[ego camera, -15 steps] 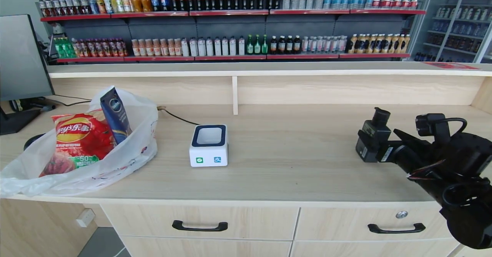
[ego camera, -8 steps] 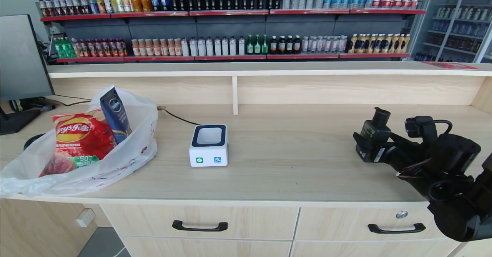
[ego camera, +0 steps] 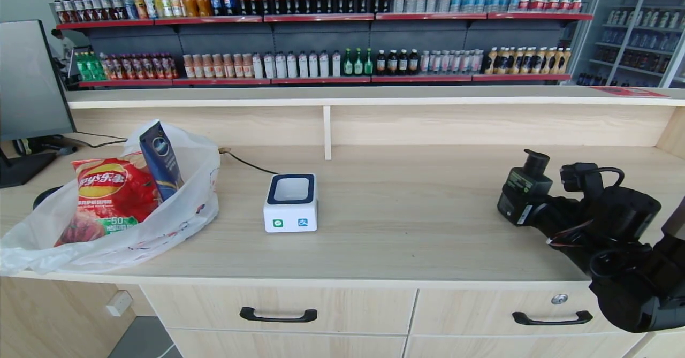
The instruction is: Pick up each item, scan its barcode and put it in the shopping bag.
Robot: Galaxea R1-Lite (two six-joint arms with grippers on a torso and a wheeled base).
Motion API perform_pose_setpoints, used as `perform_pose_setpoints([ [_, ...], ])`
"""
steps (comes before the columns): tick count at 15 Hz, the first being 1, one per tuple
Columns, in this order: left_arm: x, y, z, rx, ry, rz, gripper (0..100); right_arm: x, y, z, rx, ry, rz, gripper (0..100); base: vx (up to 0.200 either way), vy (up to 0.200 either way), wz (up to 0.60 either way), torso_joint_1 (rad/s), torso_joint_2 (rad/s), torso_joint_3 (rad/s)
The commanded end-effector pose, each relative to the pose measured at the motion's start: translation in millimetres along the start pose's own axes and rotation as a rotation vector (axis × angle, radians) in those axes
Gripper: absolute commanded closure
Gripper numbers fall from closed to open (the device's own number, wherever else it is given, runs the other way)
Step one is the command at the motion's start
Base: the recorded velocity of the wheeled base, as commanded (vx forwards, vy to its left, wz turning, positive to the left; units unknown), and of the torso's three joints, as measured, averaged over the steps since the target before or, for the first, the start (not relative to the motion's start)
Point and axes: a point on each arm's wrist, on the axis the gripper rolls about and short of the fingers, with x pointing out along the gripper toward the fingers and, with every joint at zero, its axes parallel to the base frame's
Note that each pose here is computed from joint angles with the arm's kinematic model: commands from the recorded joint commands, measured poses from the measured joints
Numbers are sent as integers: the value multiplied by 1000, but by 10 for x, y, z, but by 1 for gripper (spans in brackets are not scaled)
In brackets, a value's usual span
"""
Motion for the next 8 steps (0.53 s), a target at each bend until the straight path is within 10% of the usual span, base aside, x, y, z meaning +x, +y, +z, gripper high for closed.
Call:
perform_pose_setpoints([
  [1, -1, 0, 1, 0, -1, 0, 0, 2, -3, 8, 5, -4, 0, 100, 0, 0, 0, 0, 0, 0],
  [8, -1, 0, 1, 2, -1, 2, 0, -109, 6, 290, 16, -88, 2, 100, 0, 0, 0, 0, 0, 0],
])
